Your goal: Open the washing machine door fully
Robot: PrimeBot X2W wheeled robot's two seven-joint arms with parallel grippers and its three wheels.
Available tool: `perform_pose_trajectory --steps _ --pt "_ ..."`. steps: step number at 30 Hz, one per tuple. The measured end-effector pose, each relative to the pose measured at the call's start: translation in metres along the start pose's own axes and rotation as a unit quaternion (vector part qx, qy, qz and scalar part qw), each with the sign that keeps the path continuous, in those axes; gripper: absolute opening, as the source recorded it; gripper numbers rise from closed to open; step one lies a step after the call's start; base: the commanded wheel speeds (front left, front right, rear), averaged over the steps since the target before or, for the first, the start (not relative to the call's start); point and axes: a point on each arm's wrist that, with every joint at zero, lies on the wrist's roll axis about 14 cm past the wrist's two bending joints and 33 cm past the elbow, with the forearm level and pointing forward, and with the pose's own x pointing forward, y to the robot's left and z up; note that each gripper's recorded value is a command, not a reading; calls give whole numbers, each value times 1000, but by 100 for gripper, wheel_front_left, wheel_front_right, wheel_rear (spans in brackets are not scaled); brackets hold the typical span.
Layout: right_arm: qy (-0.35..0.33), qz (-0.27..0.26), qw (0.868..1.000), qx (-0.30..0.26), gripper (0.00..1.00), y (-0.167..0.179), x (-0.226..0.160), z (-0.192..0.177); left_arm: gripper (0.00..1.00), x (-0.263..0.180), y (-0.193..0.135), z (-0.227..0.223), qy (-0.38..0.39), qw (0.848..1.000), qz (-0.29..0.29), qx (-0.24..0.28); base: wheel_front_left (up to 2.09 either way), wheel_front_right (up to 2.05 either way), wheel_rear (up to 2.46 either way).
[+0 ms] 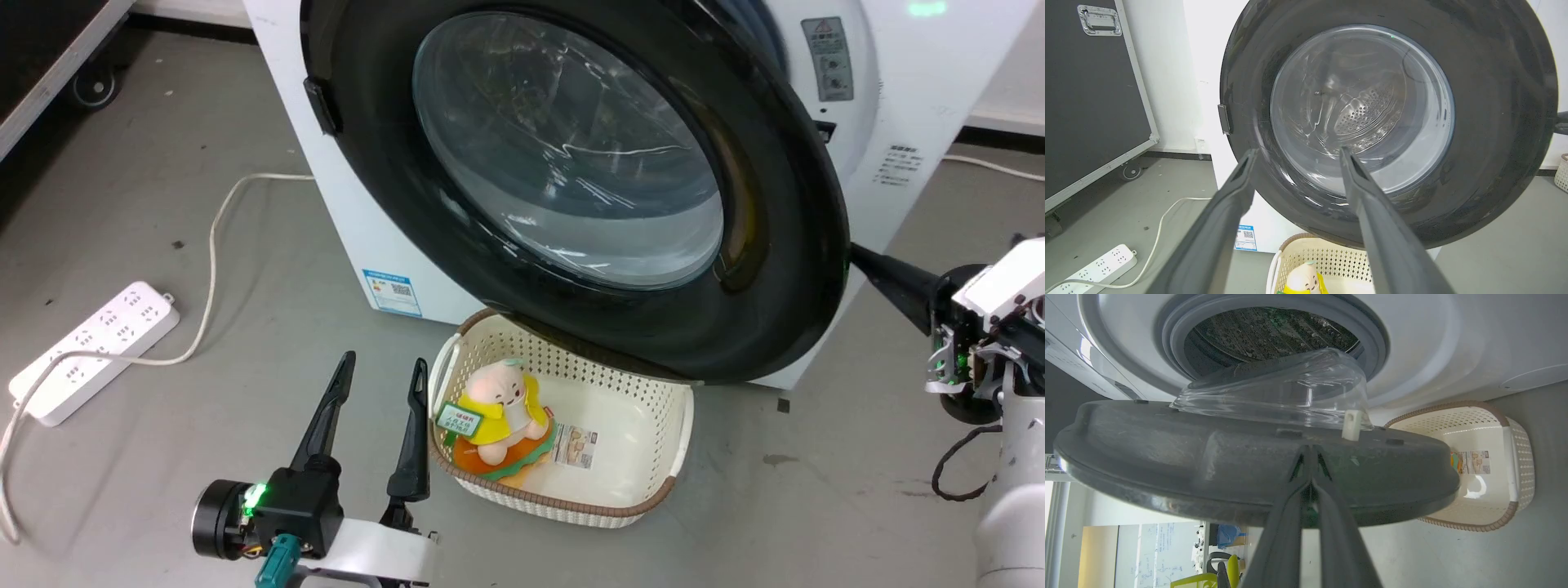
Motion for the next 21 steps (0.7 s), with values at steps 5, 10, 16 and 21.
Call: perform_pose_trajectory --steps 5,10,16,21 --pt "6 -1 1000 8 0 2 15 -1 100 -2 6 -3 7 1000 9 4 0 0 0" --pt "59 -1 998 2 0 5 19 -21 100 -5 9 -1 4 1000 14 5 0 0 0" --pt "111 10 994 -2 0 11 12 -51 100 -13 12 4 -2 1000 18 3 0 0 0" --pt "148 31 988 3 0 15 4 -76 100 -17 10 5 -4 1000 17 -1 0 0 0"
